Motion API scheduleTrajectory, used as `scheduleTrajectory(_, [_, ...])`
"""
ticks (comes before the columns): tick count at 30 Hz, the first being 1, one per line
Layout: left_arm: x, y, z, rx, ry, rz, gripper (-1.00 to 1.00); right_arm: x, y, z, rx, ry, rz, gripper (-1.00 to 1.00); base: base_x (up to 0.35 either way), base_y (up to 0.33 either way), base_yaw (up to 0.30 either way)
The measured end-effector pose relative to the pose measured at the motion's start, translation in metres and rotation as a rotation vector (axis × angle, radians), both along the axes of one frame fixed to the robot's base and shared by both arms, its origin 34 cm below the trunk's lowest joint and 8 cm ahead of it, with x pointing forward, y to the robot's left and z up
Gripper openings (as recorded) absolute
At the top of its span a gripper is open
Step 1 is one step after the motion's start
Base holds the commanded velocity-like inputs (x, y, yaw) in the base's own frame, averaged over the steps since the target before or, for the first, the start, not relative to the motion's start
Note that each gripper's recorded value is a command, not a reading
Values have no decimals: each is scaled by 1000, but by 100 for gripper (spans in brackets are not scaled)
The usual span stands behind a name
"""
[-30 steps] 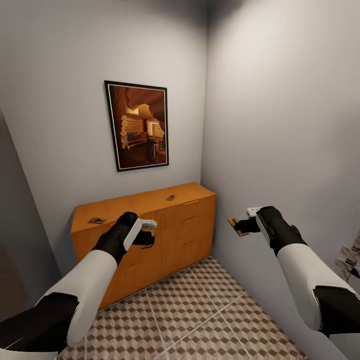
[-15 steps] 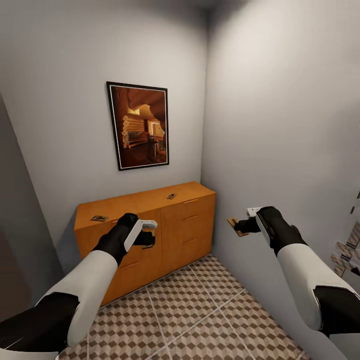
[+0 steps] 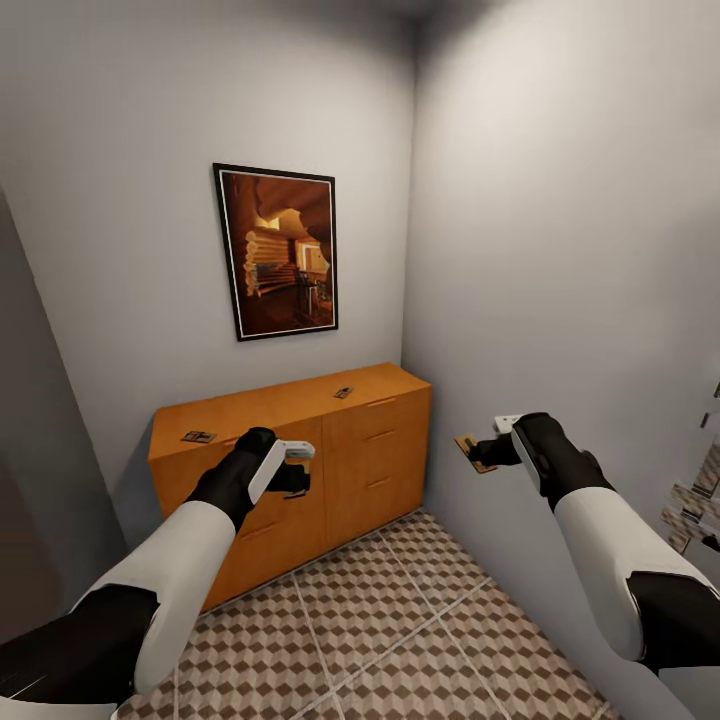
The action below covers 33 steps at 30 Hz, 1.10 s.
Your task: Take the four mousetraps from the cabinet in the bathroom and place them on the bathroom floor. Make sure all four end up on the same floor surface, and ensure that at least two of them are either under or directly next to the same bathroom sink.
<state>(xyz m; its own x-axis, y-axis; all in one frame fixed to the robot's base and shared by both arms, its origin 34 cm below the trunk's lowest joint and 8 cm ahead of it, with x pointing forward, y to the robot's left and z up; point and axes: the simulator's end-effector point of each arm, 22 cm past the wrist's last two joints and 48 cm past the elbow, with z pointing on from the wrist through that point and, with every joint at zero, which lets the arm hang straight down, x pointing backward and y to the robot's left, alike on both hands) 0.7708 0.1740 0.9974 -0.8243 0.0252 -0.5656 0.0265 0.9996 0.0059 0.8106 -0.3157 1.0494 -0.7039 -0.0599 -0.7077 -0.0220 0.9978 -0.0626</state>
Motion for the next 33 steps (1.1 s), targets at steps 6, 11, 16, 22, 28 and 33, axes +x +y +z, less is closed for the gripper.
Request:
scheduleTrajectory(6, [-1, 1, -3, 6, 7, 3, -100, -4, -1, -12, -2, 27, -1, -100, 0, 0, 0])
scheduleTrajectory(11, [-4, 2, -9, 12, 22, 6, -100, -2, 0, -12, -1, 18, 4, -100, -147, 0, 0])
scheduleTrajectory(16, [-4, 1, -11, 10, 27, 5, -100, -1, 0, -12, 0, 17, 5, -100, -315, 0, 0])
scheduleTrajectory(22, [-4, 1, -15, 9, 23, 7, -100, -2, 0, -12, 0, 18, 4, -100, -340, 0, 0])
scheduleTrajectory(28, [0, 0, -15, 3, 1, 14, -100, -6, 0, -23, -3, 44, 4, -100, -344, 0, 0])
scheduleTrajectory(33, [-1, -1, -18, -2, 7, 11, -100, -6, 0, -26, -4, 49, 3, -100, -345, 0, 0])
